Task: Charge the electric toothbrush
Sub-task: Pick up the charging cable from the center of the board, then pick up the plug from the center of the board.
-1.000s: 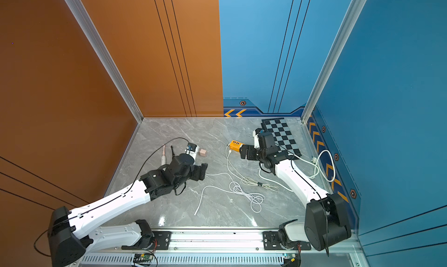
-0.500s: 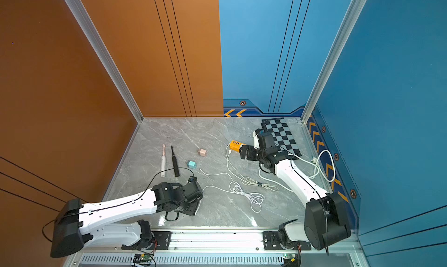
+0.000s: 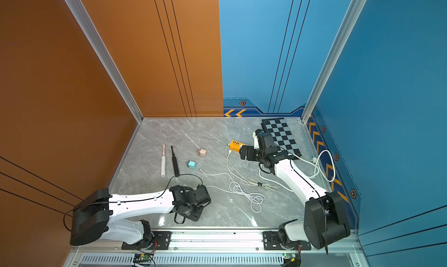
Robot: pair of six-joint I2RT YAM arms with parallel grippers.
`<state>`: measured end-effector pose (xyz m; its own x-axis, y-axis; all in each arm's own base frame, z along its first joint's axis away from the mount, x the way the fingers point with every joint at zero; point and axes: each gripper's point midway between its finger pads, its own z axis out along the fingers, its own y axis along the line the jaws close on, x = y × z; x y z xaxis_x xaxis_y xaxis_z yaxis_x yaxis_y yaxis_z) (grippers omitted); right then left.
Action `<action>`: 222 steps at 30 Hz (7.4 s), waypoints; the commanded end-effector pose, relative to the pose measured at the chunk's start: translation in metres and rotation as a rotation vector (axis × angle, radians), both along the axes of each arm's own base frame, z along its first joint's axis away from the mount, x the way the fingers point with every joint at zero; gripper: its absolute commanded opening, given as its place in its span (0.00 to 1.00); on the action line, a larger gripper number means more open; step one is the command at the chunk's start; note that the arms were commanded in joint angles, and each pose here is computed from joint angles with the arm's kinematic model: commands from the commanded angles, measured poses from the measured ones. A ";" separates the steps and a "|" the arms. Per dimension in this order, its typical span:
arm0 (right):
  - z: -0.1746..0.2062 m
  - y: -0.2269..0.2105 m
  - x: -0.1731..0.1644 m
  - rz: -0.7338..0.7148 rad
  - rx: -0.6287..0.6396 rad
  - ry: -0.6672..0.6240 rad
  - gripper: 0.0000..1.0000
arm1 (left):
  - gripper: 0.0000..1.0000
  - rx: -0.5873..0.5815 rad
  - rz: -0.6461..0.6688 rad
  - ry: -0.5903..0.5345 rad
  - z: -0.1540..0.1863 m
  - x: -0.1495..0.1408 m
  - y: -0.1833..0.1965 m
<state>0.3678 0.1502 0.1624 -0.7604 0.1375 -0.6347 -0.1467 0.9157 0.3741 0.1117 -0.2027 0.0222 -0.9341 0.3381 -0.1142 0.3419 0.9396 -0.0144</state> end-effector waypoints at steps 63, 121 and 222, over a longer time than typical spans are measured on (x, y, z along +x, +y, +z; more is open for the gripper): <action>0.102 0.160 -0.032 0.413 0.646 0.225 0.54 | 0.00 0.165 -1.167 -1.305 0.242 0.218 -0.076; 0.147 0.147 -0.066 0.679 0.487 0.041 0.00 | 0.58 -0.506 -1.026 -0.781 0.251 0.180 -0.090; 0.102 0.064 -0.007 0.214 0.333 0.093 0.00 | 0.44 -0.275 -0.883 -0.167 0.019 0.240 0.044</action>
<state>0.3664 0.2180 0.2514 -0.8554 0.1425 -0.4980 -0.2741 0.6912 0.6687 0.3589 -0.1565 0.0437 -0.3878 0.8278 -0.4055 0.9173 0.3898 -0.0816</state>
